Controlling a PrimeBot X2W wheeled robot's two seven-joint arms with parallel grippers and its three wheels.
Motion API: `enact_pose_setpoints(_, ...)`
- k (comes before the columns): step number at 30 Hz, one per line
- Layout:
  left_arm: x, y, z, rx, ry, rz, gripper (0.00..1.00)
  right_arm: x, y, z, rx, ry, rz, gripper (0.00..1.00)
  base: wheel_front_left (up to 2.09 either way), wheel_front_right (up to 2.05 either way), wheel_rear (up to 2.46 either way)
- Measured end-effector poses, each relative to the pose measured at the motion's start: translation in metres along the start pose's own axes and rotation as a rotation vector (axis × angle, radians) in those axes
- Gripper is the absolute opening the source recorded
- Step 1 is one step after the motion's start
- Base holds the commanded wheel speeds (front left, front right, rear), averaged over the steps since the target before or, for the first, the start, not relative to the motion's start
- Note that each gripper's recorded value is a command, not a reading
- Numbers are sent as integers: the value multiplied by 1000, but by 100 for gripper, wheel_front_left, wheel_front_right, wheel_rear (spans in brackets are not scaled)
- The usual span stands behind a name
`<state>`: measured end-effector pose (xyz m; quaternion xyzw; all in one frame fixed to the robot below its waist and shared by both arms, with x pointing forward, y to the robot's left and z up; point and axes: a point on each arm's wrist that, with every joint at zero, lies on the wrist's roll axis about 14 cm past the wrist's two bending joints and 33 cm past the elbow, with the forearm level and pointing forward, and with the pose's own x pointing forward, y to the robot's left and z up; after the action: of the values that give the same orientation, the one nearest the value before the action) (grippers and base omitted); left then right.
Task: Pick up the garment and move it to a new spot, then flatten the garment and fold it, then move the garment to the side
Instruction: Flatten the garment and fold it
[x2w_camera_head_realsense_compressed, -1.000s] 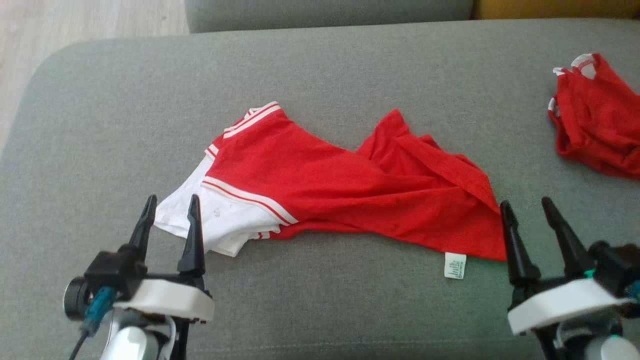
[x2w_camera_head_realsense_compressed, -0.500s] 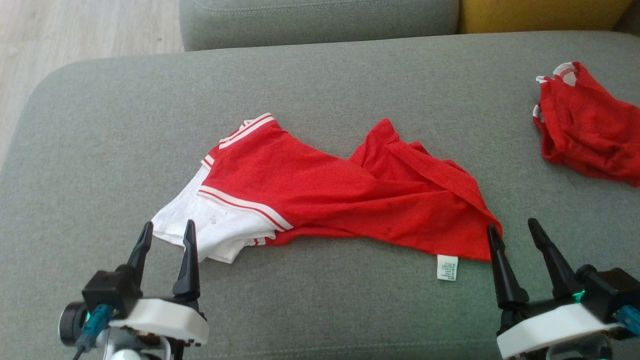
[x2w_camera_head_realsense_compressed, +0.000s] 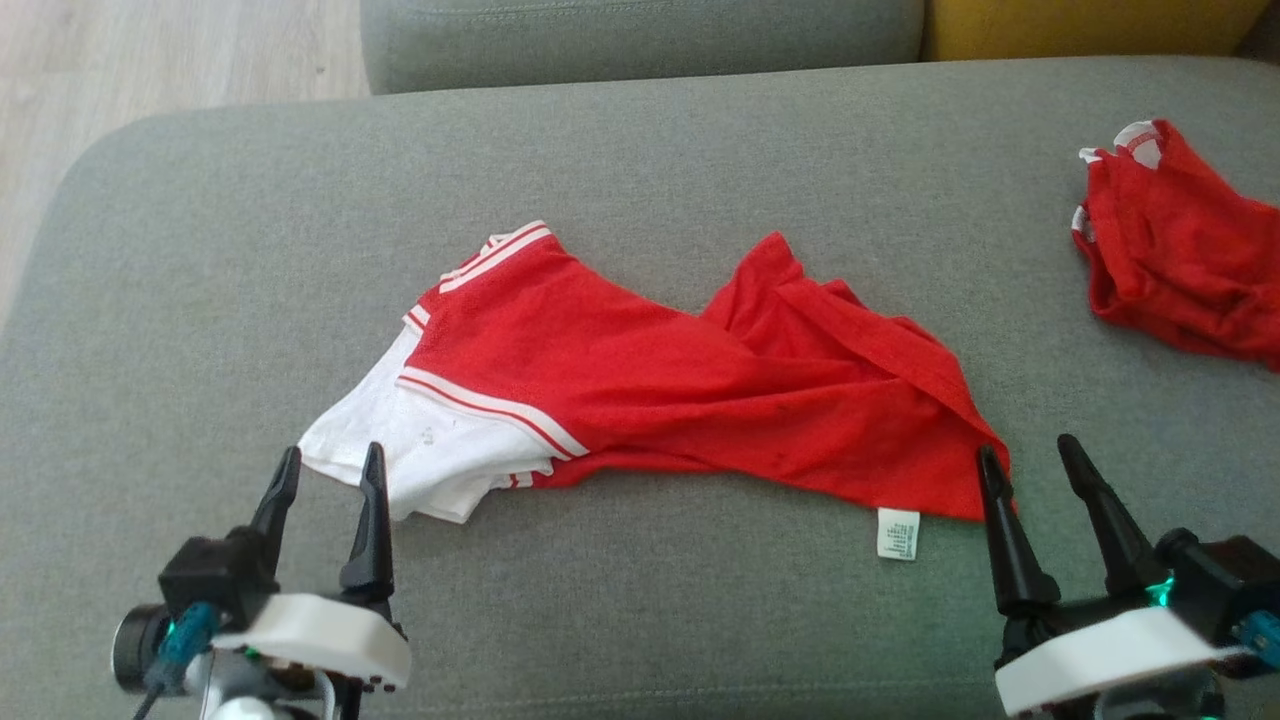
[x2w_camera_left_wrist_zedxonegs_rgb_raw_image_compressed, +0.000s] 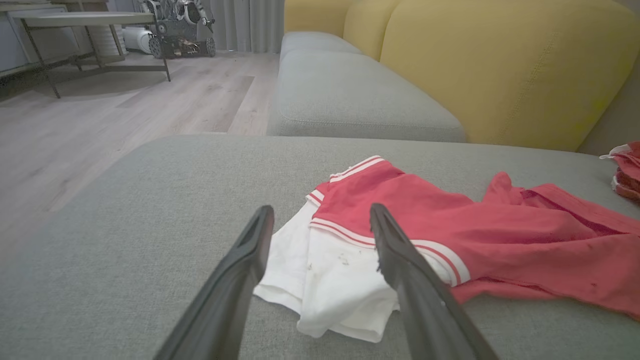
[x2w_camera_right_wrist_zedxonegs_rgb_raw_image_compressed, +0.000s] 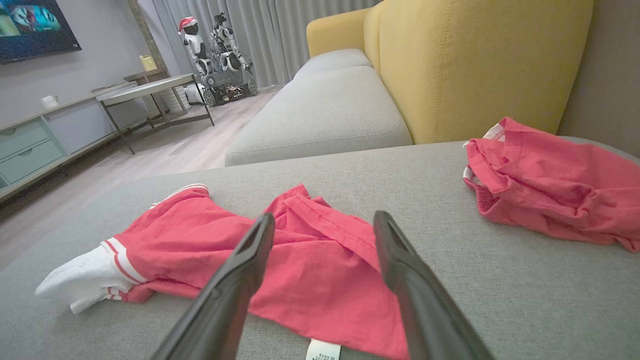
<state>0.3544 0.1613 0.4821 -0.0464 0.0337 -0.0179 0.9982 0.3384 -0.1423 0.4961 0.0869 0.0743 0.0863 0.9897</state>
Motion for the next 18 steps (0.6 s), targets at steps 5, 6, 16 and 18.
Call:
enact_pose_setpoints(5,11,1,-17,-38,104,-13,100,5,-1,-6,6,20,1,100,0,0,0)
enact_pose_setpoints(6,14,2,-23,-43,136,-15,100,6,-1,-8,7,25,0,100,0,0,0)
enact_pose_setpoints(16,28,8,-69,-122,372,-39,100,21,-3,-7,19,12,2,100,0,0,0)
enact_pose_setpoints(18,28,9,-80,-133,415,-40,100,23,-4,-9,28,16,-1,100,0,0,0)
